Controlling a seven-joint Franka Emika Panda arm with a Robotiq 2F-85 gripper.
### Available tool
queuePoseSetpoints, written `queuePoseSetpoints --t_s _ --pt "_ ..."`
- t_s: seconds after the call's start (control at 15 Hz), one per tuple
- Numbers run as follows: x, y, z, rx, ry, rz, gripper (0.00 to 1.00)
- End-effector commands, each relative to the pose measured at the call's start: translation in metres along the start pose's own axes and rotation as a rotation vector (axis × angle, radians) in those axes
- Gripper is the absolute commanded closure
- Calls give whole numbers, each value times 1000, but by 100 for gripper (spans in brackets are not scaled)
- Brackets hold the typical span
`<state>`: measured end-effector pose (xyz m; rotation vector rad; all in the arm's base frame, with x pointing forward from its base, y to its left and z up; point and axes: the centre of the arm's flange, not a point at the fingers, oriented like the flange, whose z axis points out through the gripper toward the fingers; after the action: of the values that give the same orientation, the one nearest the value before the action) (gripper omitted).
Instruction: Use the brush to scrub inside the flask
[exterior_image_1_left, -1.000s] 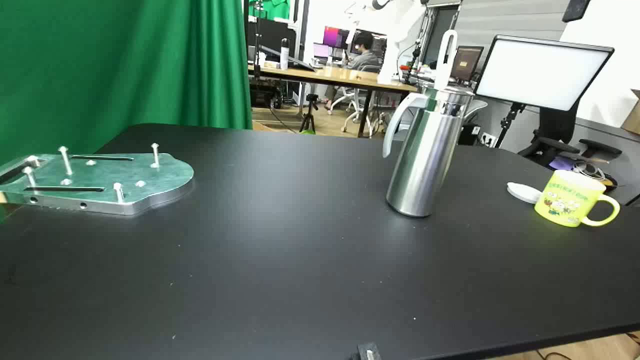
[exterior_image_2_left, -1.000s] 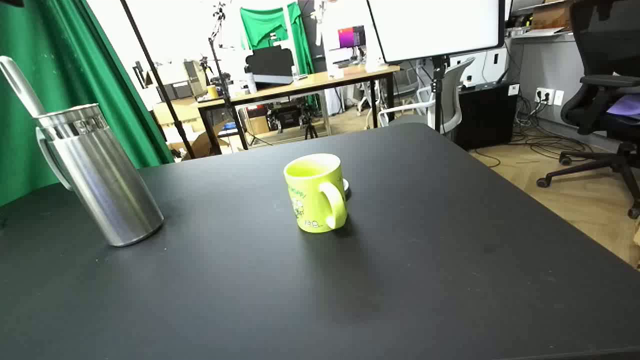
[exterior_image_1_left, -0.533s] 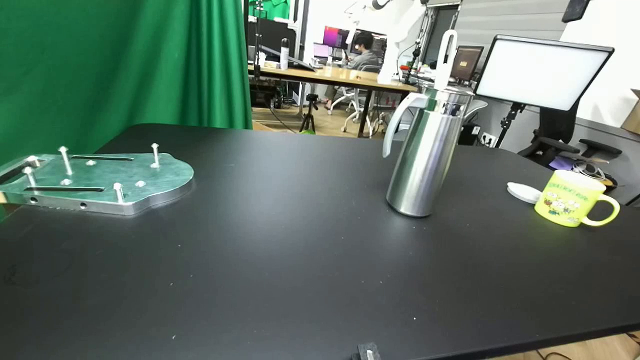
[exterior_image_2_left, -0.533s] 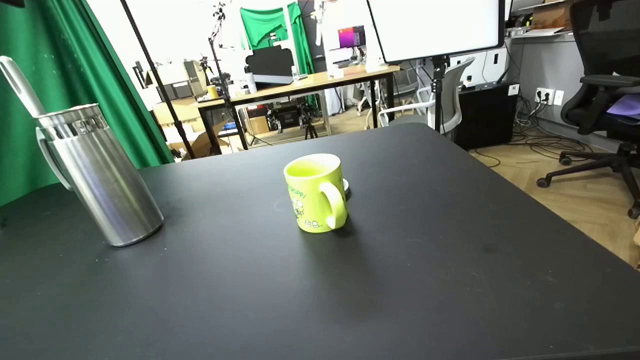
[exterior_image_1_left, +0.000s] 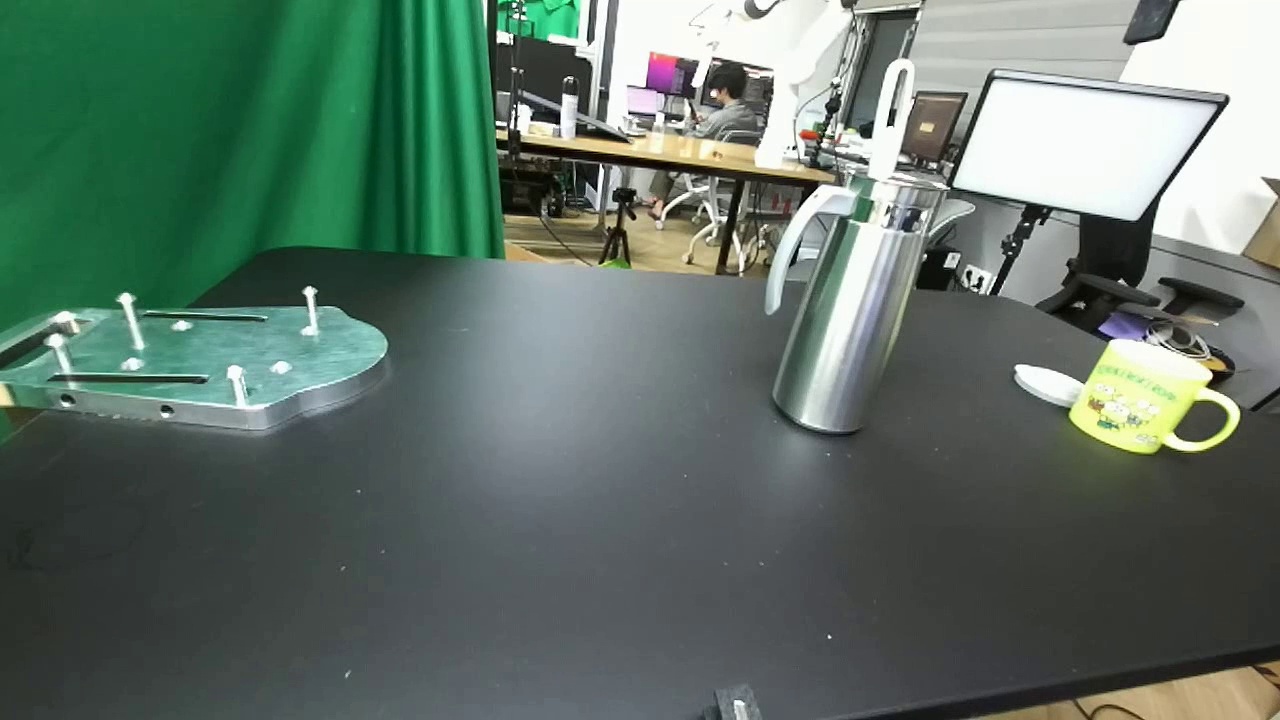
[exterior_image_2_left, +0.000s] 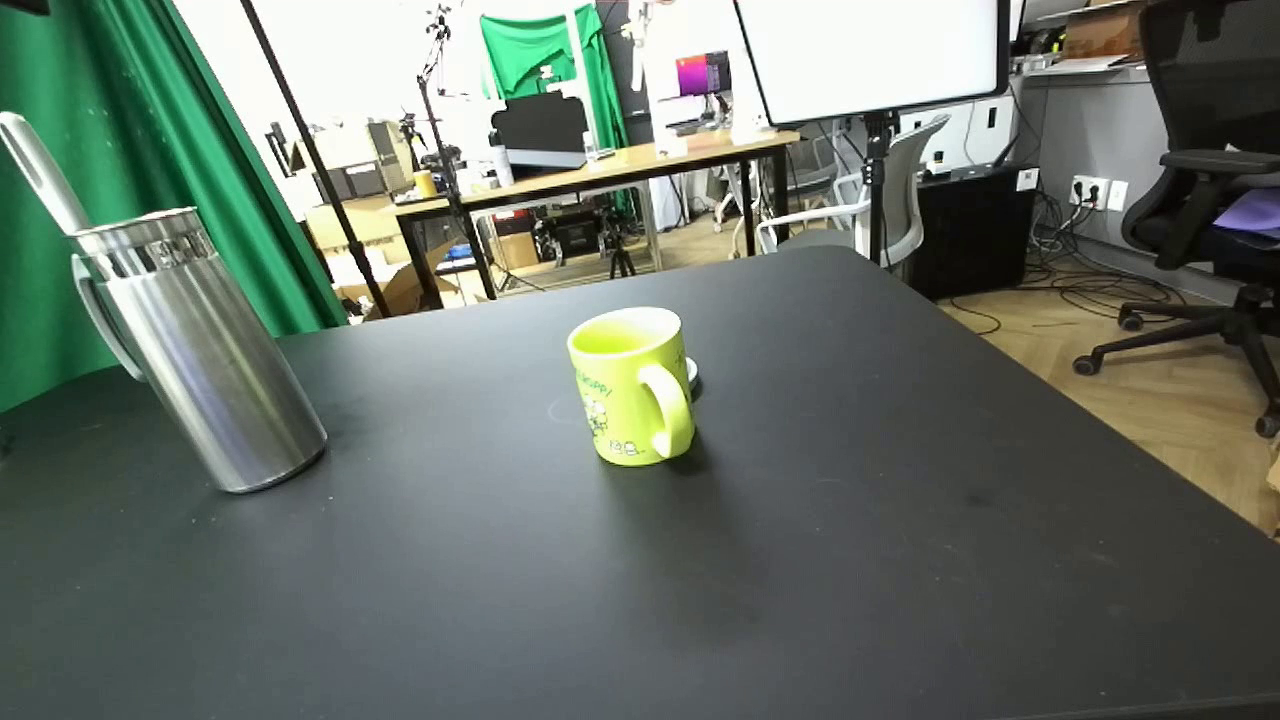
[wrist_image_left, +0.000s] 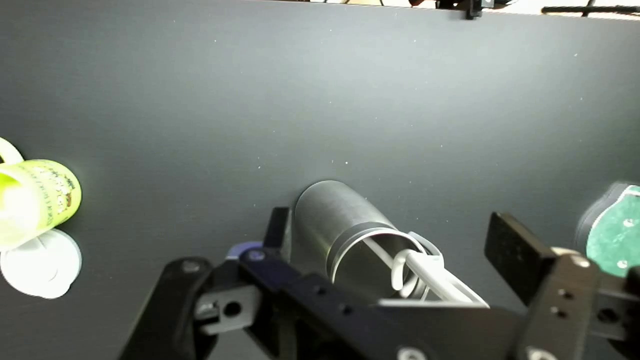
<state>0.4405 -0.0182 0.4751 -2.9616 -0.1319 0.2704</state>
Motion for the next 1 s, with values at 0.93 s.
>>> queuePoseSetpoints --t_s 0.93 --pt "7 -15 -18 -178 -96 -789 0"
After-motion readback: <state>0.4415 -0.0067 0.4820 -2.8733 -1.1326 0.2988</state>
